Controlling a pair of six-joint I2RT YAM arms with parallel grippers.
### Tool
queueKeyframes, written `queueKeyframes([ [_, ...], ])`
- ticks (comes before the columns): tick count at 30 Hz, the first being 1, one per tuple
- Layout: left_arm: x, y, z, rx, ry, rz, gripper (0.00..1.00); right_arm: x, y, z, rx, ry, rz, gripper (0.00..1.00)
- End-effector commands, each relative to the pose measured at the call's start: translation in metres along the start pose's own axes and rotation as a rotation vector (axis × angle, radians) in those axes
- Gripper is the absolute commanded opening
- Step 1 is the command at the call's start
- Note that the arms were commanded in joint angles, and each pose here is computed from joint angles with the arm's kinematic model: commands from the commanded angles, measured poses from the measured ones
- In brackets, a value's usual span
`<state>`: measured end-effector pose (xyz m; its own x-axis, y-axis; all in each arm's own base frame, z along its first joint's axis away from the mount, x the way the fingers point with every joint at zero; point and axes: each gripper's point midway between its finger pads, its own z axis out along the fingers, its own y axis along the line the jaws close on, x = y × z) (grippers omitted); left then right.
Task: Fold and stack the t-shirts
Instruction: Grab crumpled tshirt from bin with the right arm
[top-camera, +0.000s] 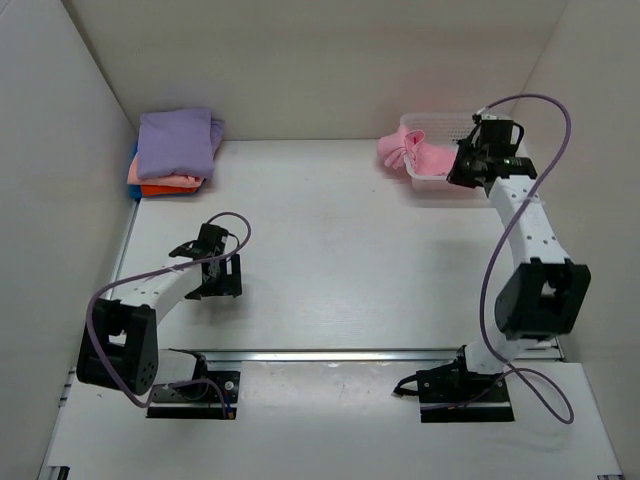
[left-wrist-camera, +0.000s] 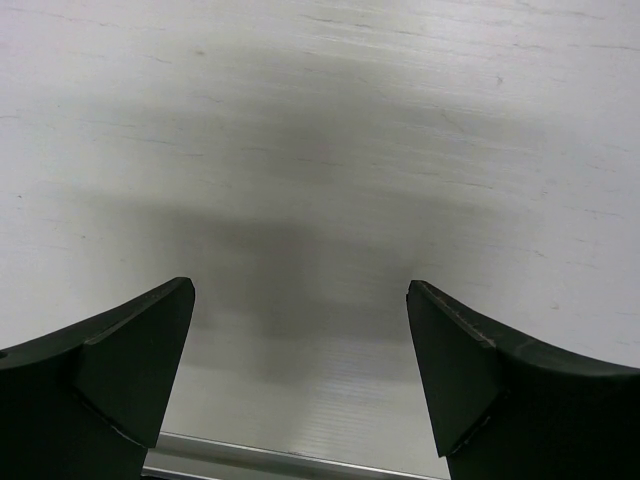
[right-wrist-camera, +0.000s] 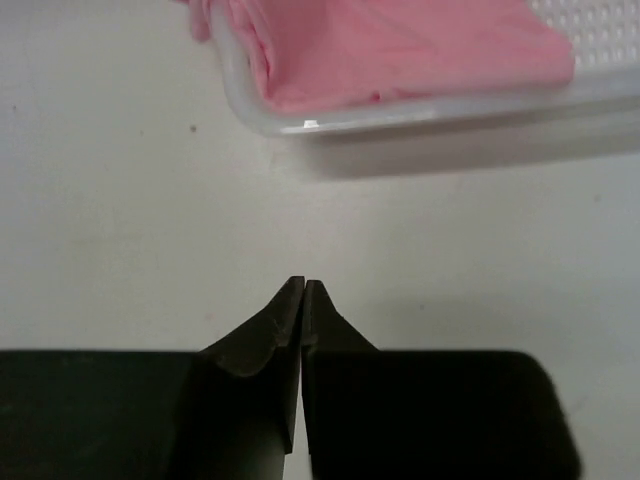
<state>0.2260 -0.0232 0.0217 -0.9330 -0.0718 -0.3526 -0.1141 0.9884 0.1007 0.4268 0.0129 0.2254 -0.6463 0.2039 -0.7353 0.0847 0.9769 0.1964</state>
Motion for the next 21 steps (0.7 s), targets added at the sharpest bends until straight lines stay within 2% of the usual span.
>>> queueKeyframes([
  [1,-0.013,0.003,-0.007,0.009,-0.056,-0.024,0.99,-0.039,0.009,0.031,-0.079,-0.07,-0.059,0.0],
  [3,-0.014,0.007,-0.008,0.018,-0.066,-0.05,0.99,-0.05,0.008,0.048,-0.104,-0.081,-0.062,0.04],
  [4,-0.018,0.011,-0.011,0.009,-0.089,-0.063,0.99,-0.052,0.012,0.062,-0.146,-0.07,-0.056,0.11],
  [5,-0.021,0.011,-0.015,0.014,-0.105,-0.064,0.98,-0.056,0.013,0.077,-0.161,-0.063,-0.041,0.22],
  [6,-0.024,0.001,-0.02,0.074,-0.139,-0.047,0.68,-0.06,0.01,0.092,-0.171,-0.056,-0.033,0.23],
  [7,-0.028,-0.003,-0.024,0.104,-0.168,-0.031,0.47,-0.065,0.012,0.097,-0.182,-0.064,-0.022,0.23],
  [8,-0.035,-0.01,-0.036,0.128,-0.241,-0.018,0.56,-0.074,0.014,0.124,-0.23,-0.06,0.008,0.36],
  [9,-0.036,-0.009,-0.041,0.135,-0.265,-0.025,0.57,-0.083,0.011,0.135,-0.247,-0.075,0.034,0.37],
  [11,-0.043,-0.007,-0.048,0.144,-0.31,-0.042,0.71,-0.103,0.018,0.142,-0.298,-0.121,0.059,0.41],
  [13,-0.046,-0.005,-0.052,0.151,-0.341,-0.048,0.98,-0.107,0.018,0.161,-0.321,-0.133,0.104,0.46],
  [15,-0.048,-0.005,-0.055,0.152,-0.356,-0.051,0.98,-0.116,0.021,0.171,-0.336,-0.155,0.135,0.54],
  [18,-0.047,-0.012,-0.054,0.183,-0.346,-0.034,0.99,-0.137,0.027,0.189,-0.357,-0.192,0.162,0.58],
  [21,-0.037,-0.024,-0.043,0.245,-0.28,0.015,0.98,-0.12,0.032,0.224,-0.411,-0.127,0.2,0.57],
])
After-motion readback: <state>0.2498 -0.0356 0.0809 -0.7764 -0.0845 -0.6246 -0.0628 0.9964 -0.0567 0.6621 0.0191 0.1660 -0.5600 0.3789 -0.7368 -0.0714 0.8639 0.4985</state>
